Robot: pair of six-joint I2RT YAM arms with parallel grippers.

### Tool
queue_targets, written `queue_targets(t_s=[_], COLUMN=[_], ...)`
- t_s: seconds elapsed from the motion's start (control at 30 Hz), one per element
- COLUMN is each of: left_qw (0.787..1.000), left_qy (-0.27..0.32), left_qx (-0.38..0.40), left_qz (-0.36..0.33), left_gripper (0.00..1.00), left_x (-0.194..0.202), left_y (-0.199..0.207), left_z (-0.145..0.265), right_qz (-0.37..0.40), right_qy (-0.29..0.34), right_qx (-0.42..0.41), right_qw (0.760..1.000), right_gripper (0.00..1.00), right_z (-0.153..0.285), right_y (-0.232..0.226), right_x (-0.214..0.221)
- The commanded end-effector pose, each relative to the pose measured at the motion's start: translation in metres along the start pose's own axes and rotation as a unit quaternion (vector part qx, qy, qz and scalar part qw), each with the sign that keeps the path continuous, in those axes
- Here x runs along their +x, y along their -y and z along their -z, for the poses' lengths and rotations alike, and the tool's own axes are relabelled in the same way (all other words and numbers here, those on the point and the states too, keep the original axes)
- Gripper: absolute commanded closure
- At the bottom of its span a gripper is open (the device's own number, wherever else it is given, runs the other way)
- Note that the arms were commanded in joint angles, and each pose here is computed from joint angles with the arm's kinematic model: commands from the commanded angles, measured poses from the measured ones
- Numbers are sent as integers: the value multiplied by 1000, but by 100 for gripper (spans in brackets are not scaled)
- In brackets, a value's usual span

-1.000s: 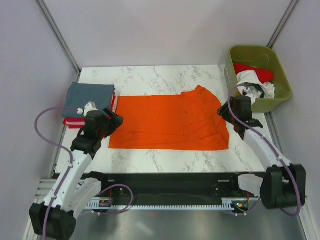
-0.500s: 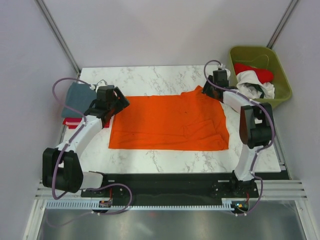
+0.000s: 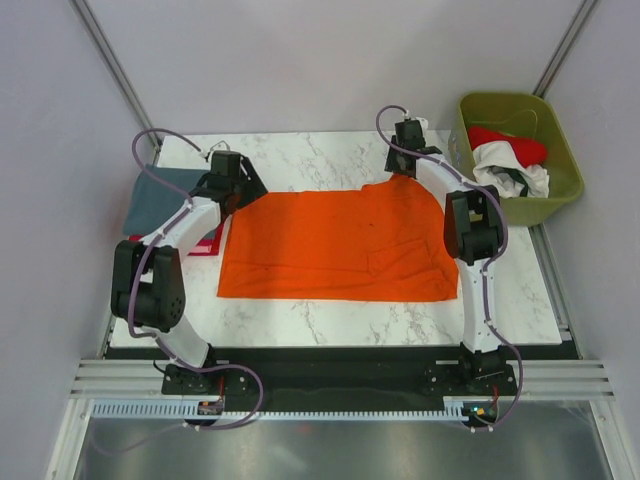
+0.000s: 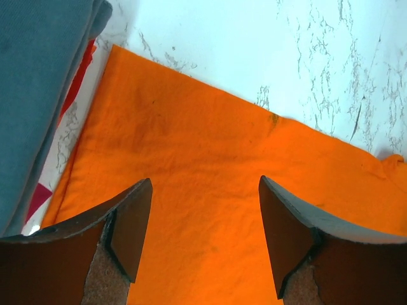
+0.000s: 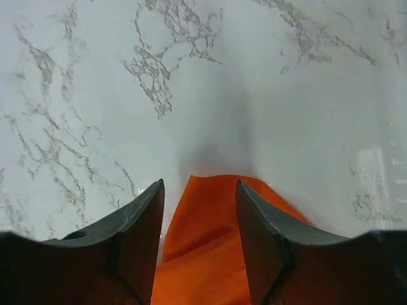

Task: Fold and stack the t-shirts
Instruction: Fold the tshirt

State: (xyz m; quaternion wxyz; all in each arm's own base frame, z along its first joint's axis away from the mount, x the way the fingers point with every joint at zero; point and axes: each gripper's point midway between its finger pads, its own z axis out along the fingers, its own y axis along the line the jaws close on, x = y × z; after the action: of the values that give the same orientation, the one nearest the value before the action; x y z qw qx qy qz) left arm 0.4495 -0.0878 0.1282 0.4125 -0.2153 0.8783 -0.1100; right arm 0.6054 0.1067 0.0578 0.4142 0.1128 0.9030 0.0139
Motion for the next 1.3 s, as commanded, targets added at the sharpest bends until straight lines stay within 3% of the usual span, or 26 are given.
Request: queue_targets(t_s=[0.0,0.2,0.27,0.33,0.5,0.57,0.77,1.27], left_qw=[999,999,999,999,999,999,998,990], left_qy=[32,16,17,14,13,18,8,31], left_qx=[5,-5,-7,-11,-21,-21,-46,-135], left_qz=[-28,-36,-37,-37,-36,-36,-36,-6], left_gripper=[25,27,28,28,29,30,35,39], left_x=[-26,-25,-27,-26,-29,-36,-38,-52], left_y=[10,11,12,11,13,18,18,1], left_z=[-4,-16,-20,-24,-44,-51,-86,-136], right_qz=[42,64,61,58,44,42,24,-1], right_qy=[-4,-15,-12,-6,18,25,54,66], right_qx=[32,63,78,86,90,93,96,108], right_qw=[999,996,995,995,995,994,994,992], right_gripper=[44,51,79,93,94,100,100,100], right_z=[-5,-15,-16,-17,-21,-23,-16,-13], right_y=[3,13,17,20,26,27,33,58], right_x=[2,13,13,9,-16,-22,-50,-65])
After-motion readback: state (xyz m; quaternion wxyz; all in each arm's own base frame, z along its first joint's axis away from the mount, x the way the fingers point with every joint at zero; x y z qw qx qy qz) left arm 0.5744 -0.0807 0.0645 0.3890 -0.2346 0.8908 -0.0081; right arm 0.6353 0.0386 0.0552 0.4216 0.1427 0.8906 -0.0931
